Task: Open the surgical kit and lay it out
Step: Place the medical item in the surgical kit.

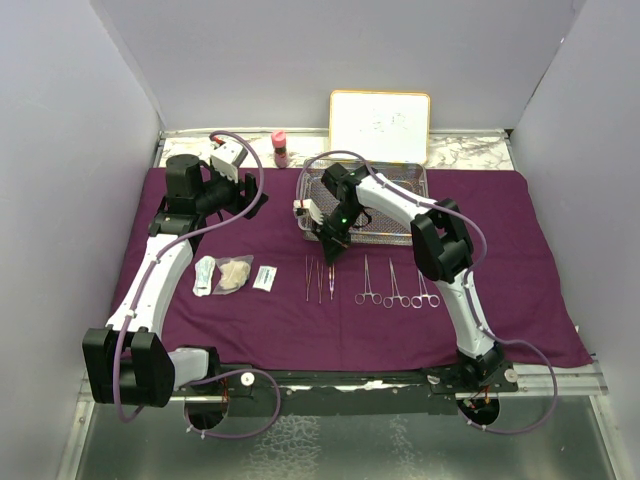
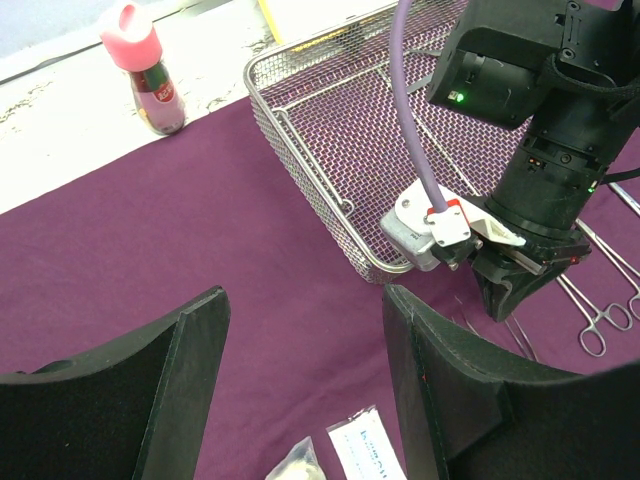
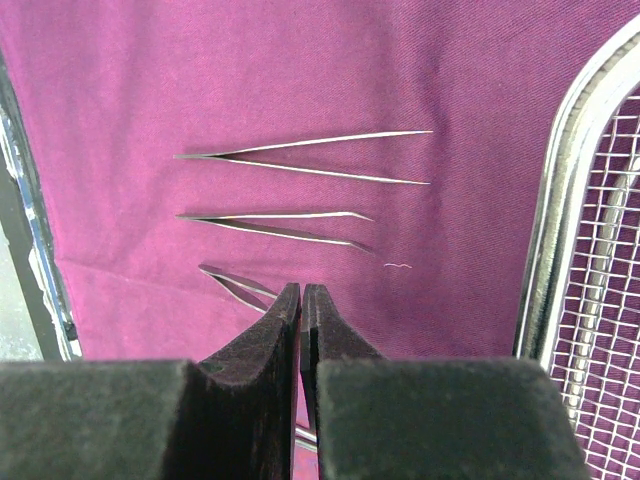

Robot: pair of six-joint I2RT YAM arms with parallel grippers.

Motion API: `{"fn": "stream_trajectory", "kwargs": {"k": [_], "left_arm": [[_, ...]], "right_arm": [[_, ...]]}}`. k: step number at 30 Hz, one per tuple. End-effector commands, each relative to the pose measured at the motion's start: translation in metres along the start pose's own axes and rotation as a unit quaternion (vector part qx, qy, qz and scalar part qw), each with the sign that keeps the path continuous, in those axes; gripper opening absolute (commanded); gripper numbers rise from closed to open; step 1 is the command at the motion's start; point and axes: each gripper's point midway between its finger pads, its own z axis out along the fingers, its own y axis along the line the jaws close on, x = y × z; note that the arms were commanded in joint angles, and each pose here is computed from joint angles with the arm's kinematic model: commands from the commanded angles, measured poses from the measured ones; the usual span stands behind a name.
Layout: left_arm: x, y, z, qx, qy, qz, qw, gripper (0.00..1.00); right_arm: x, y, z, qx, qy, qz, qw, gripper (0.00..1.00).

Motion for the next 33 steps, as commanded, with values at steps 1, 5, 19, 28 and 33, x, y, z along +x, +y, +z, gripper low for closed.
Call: {"fn": "stream_trajectory", "kwargs": {"k": [1,5,19,28,33], "left_arm": [[-0.007,-0.003,-0.002,0.010,-0.017,0.003,1.000,0.66],[-0.007,-0.003,-0.003,0.010,-0.017,0.002,1.000,0.66],[-0.008,-0.004,-0.003,0.013,-0.019,0.001,1.000,0.66],[-0.009,-0.004,-0.003,0.014,-0.020,0.000,1.000,0.66],[-0.009,-0.005,-0.004,0.015,-0.020,-0.001,1.000,0.65]], "right_arm": [[0.006,-0.008,0.009,0.011,0.009,-0.018,1.000,0.06],[0.006,-0.009,0.009,0.012,0.010,-0.018,1.000,0.06],[0.006,-0.011,0.008,0.021,0.012,-0.018,1.000,0.08],[0.004,-0.014,0.008,0.056,0.012,-0.016,0.998,0.08],[0.006,-0.021,0.009,0.090,0.018,-0.012,0.996,0.05]]}}
